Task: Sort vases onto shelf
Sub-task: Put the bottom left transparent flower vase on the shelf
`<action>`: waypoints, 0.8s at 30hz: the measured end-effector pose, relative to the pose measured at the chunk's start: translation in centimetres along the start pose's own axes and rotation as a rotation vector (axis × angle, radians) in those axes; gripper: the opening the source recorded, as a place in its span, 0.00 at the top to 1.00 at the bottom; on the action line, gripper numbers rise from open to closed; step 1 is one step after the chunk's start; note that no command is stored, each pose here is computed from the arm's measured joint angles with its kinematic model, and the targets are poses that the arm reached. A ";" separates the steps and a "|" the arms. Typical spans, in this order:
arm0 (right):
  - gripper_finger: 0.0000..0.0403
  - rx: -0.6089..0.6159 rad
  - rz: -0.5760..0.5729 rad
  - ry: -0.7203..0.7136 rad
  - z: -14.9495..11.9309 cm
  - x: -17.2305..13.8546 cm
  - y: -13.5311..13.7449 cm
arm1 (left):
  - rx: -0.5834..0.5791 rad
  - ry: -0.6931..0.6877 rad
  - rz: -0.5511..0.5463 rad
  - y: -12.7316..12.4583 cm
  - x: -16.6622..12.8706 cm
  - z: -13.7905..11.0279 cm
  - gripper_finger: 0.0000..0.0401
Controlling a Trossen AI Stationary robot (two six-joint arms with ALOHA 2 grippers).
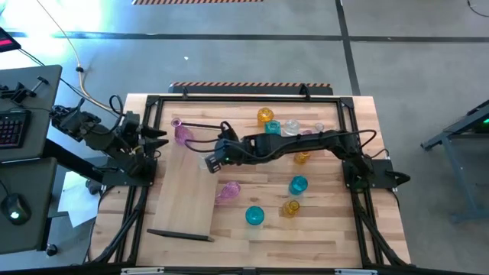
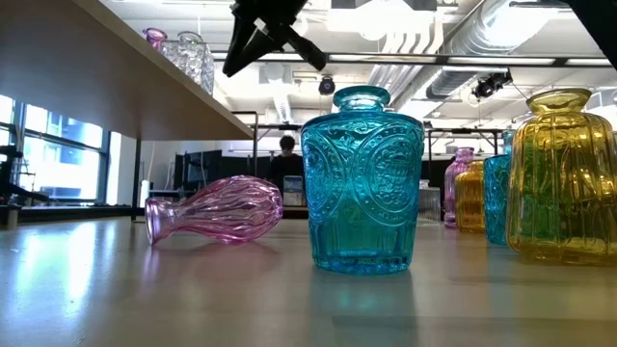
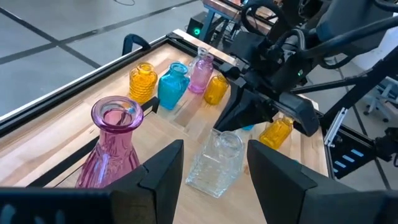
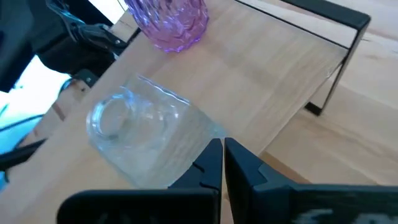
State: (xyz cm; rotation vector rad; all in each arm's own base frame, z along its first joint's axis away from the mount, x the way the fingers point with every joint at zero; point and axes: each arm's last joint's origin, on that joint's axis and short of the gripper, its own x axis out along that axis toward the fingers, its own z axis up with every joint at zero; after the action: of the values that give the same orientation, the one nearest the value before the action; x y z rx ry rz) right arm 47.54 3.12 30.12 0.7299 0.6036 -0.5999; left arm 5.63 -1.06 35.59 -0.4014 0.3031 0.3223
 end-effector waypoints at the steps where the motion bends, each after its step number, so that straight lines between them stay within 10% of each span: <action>1: 1.00 0.006 0.008 0.000 -0.1 0.1 0.1 | 0.000 0.000 0.000 0.0 0.0 0.0 0.58; 24: 1.00 0.129 0.196 -0.023 -1.0 2.9 2.0 | 0.027 0.008 -0.022 -0.1 0.0 0.0 0.58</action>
State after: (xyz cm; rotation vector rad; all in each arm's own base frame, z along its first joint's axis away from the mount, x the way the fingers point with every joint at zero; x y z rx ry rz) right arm 50.57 4.24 28.35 0.8908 0.4686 -0.4678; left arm 5.65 -1.13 35.65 -0.3795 0.3102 0.2953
